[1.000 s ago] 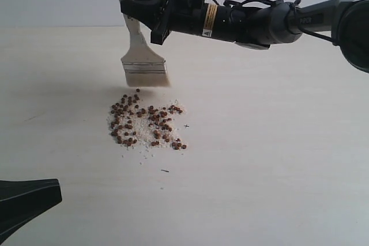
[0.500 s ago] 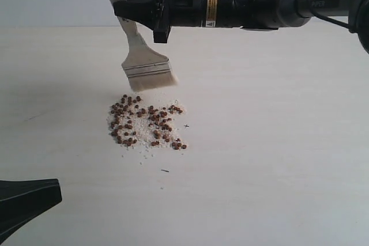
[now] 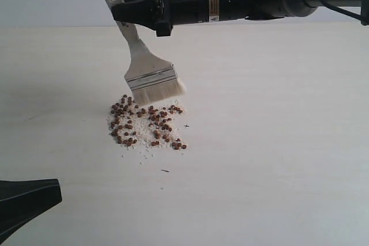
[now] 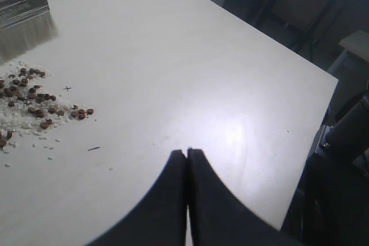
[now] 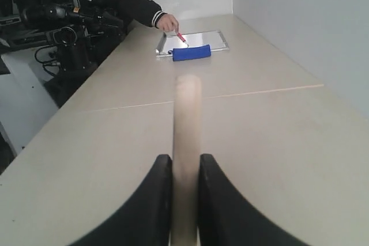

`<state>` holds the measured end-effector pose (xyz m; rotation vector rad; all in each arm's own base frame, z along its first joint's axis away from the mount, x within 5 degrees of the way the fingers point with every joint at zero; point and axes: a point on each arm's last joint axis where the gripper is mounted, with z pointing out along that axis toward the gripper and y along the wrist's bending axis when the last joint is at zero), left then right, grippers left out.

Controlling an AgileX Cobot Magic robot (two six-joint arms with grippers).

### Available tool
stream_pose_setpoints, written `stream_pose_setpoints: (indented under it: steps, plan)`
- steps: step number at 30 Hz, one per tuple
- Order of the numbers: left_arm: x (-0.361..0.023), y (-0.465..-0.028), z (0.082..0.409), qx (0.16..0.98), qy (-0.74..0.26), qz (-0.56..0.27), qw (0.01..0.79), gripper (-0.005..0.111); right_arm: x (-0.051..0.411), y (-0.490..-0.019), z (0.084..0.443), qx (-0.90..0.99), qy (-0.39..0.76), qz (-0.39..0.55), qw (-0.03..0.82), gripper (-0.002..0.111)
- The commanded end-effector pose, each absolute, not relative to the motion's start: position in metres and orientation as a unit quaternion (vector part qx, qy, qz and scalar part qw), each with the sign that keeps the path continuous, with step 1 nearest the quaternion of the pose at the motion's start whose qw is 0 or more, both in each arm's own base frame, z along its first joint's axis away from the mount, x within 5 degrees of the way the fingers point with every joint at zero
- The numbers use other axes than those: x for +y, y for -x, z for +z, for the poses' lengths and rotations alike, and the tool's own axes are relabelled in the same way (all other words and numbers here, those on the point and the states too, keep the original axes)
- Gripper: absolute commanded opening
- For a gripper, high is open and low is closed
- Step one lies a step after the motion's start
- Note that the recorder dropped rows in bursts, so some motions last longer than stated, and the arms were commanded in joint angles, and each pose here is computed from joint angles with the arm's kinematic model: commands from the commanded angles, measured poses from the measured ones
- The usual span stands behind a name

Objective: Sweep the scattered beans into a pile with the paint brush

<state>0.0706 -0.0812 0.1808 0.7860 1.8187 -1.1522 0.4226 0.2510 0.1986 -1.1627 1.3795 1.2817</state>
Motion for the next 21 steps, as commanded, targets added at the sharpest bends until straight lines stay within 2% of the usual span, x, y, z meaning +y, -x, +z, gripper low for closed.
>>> stream_pose_setpoints:
  steps: [1, 5, 10, 13, 17, 21]
  plan:
    - [-0.081, -0.069, 0.181, 0.719, -0.314, -0.46, 0.415, 0.0, 0.252, -0.42, 0.206, 0.599, 0.417, 0.563, 0.388, 0.0]
    - [-0.081, -0.069, 0.181, 0.72, -0.313, -0.46, 0.415, 0.0, 0.252, -0.423, 0.212, 0.619, 0.344, 0.608, 0.36, 0.0]
    - [-0.081, -0.069, 0.181, 0.72, -0.313, -0.46, 0.415, 0.0, 0.252, -0.422, 0.21, 0.637, 0.331, 0.614, 0.328, 0.0]
    - [-0.081, -0.069, 0.181, 0.72, -0.313, -0.46, 0.415, 0.0, 0.251, -0.416, 0.21, 0.649, 0.369, 0.589, 0.311, 0.0]
    - [-0.081, -0.069, 0.181, 0.719, -0.314, -0.46, 0.415, 0.0, 0.242, -0.415, 0.22, 0.636, 0.414, 0.557, 0.337, 0.0]
    - [-0.081, -0.069, 0.181, 0.719, -0.314, -0.46, 0.415, 0.0, 0.221, -0.413, 0.234, 0.609, 0.413, 0.545, 0.402, 0.0]
